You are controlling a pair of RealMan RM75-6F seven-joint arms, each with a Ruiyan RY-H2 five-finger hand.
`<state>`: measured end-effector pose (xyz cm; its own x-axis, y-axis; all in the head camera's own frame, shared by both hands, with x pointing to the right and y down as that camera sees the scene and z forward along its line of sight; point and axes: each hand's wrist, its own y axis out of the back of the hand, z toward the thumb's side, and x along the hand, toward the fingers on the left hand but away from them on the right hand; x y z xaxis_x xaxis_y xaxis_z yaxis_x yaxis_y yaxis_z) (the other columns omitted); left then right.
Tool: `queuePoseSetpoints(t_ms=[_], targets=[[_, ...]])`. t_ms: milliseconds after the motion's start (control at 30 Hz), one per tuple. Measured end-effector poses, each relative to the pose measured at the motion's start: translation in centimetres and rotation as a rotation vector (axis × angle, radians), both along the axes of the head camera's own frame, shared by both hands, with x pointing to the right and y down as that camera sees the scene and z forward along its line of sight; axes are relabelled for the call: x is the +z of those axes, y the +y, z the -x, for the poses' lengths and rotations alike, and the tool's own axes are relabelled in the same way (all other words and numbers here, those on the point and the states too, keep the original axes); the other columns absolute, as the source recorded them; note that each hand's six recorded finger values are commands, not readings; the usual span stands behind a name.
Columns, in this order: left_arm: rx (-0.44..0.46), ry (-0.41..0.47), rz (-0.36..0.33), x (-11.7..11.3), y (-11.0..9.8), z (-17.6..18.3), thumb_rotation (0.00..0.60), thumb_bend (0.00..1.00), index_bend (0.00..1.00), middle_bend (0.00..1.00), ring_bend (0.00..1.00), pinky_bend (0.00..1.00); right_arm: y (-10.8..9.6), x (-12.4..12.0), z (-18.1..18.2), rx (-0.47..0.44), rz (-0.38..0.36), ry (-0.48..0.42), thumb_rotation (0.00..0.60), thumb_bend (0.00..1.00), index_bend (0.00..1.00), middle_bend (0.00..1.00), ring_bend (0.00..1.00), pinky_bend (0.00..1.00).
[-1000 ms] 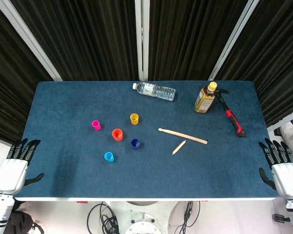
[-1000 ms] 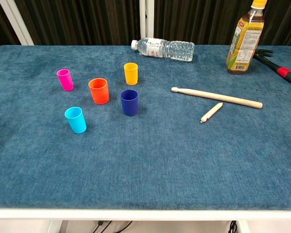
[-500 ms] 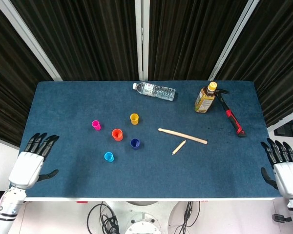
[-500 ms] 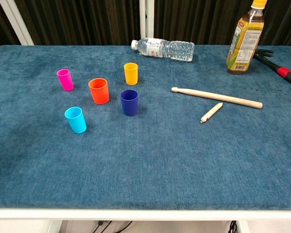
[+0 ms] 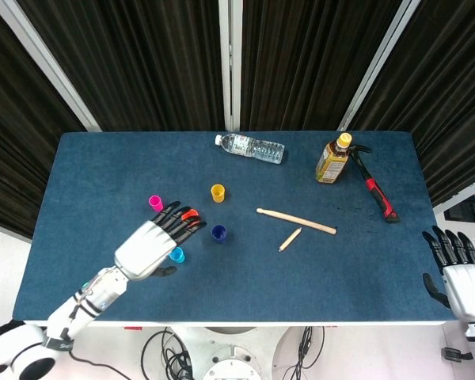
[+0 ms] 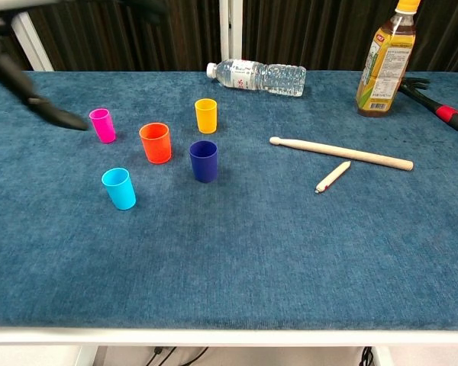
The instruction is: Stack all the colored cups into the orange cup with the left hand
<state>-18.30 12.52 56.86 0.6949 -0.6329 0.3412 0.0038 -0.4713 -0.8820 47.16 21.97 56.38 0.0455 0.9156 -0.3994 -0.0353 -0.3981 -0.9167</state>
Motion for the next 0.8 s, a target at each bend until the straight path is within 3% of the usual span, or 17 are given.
queuePoseSetpoints(t_ms=[300,600,800], targets=[[0.059,-0.053,0.023,4.9,-1.7,-4.8,0.600,0.16,0.13,0.15,0.09,0.00,0.2,-0.4,-1.4,0.027,-0.007,-0.011,0.600,0.36,0.00,0.00,0.00,0.00],[0.097,-0.166,0.011,9.5,-1.8,-6.0,0.600,0.17,0.16,0.17,0.12,0.00,0.4,-0.7,-3.0,0.055,-0.006,-0.011,0.600,0.36,0.00,0.00,0.00,0.00],[0.107,-0.196,-0.003,11.0,-1.6,-6.2,0.600,0.19,0.18,0.19,0.13,0.00,0.6,-0.4,-3.1,0.055,0.002,-0.014,0.600,0.35,0.00,0.00,0.00,0.00]])
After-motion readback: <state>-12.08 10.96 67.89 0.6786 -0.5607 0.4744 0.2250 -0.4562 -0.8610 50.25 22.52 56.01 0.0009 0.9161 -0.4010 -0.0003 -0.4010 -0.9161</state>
